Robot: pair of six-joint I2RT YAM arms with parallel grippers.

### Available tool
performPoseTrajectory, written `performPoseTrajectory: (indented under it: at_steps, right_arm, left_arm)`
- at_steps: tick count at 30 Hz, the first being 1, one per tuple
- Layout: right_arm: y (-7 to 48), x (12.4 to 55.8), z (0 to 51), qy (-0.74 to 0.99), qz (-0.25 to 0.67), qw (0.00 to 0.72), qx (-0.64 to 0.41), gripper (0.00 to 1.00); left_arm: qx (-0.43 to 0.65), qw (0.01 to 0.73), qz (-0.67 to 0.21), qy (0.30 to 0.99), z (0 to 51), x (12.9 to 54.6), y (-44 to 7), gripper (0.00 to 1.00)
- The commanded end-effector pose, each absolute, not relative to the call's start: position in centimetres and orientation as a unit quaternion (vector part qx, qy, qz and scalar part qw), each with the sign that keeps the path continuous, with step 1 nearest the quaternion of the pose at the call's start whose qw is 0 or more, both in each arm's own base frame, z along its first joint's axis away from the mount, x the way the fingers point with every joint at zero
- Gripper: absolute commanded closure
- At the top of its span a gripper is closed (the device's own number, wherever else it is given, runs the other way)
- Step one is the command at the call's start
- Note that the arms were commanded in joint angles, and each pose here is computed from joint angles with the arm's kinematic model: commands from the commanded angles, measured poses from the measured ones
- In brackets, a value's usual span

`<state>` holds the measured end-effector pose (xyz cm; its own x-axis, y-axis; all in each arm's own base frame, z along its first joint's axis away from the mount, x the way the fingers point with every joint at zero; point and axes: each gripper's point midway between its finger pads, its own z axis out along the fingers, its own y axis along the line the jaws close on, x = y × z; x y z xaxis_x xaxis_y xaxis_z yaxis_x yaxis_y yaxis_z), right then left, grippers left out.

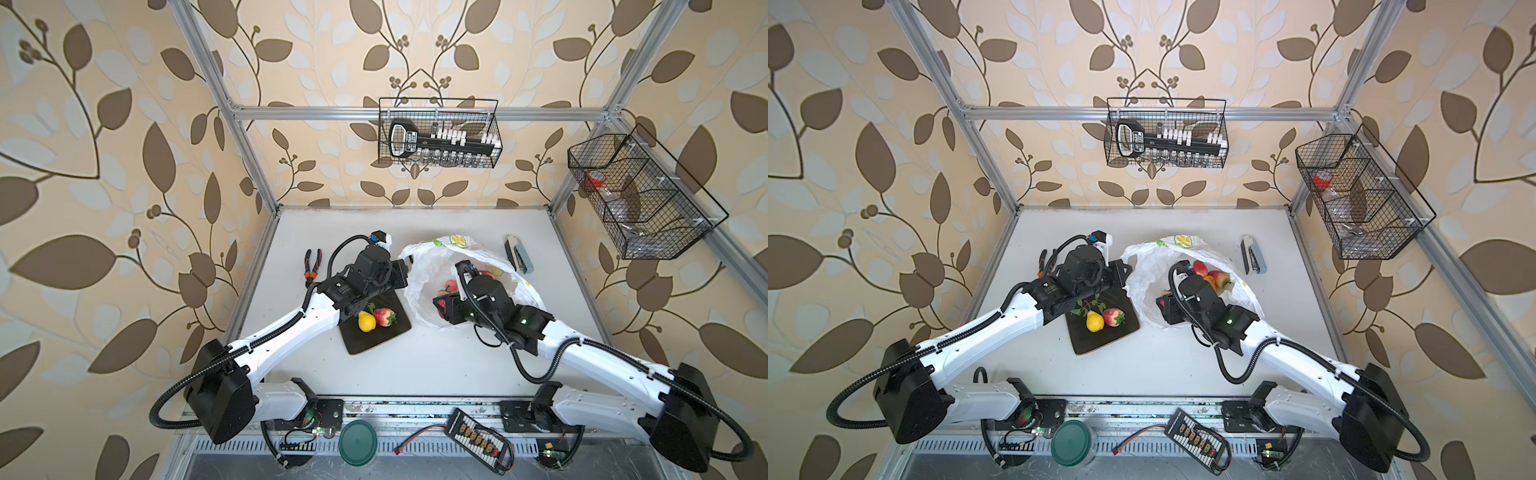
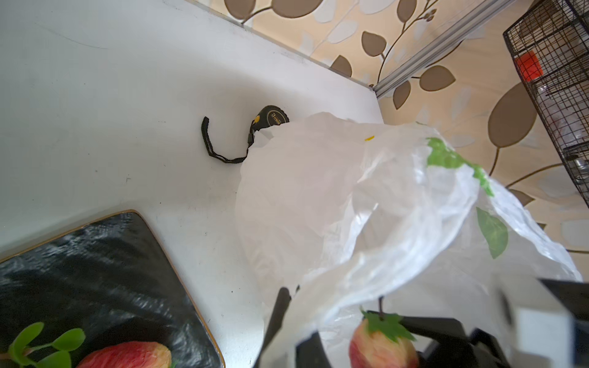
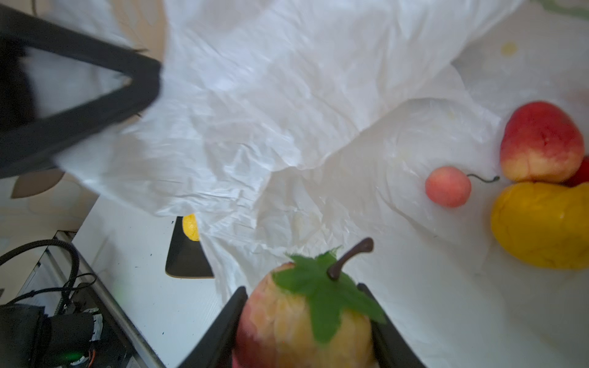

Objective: Take the fake fruits out of the plastic bag
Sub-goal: 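Lift the pear out of the bag and carry it to the black mat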

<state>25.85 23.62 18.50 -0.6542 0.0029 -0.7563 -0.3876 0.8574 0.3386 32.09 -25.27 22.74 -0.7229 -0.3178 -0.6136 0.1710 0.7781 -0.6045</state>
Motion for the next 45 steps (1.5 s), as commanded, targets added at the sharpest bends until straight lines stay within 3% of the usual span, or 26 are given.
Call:
performPoseTrajectory:
  at_steps: [1, 10, 20, 34, 45]
  right_arm:
    - [23.9, 24.7, 19.7, 0.855, 0.23, 0.437, -0.161, 0.51]
    - [28.0, 19.0, 22.4, 0.799, 0.255, 0.468, -0.28, 0.51]
    - [36.7, 15.2, 18.9, 0.756, 0.243, 0.446, -0.414, 0.51]
    - [47.2, 18.6, 13.0, 0.728, 0.223, 0.441, -0.474, 0.48]
    - [50.0, 22.7, 7.8, 0.732, 0.159, 0.432, -0.502, 0.47]
  left_arm:
    - [-0.054, 0.385, -0.346, 0.854, 24.1, 33.1, -25.0, 1.0]
    - [-0.059, 0.379, -0.351, 0.854, 24.2, 34.0, -24.2, 1.0]
    - [-0.053, 0.373, -0.351, 0.857, 24.2, 34.4, -23.9, 1.0]
    - [-0.03, 0.379, -0.329, 0.864, 25.0, 33.8, -23.0, 1.0]
    - [-0.007, 0.381, -0.306, 0.872, 25.0, 33.5, -22.4, 1.0]
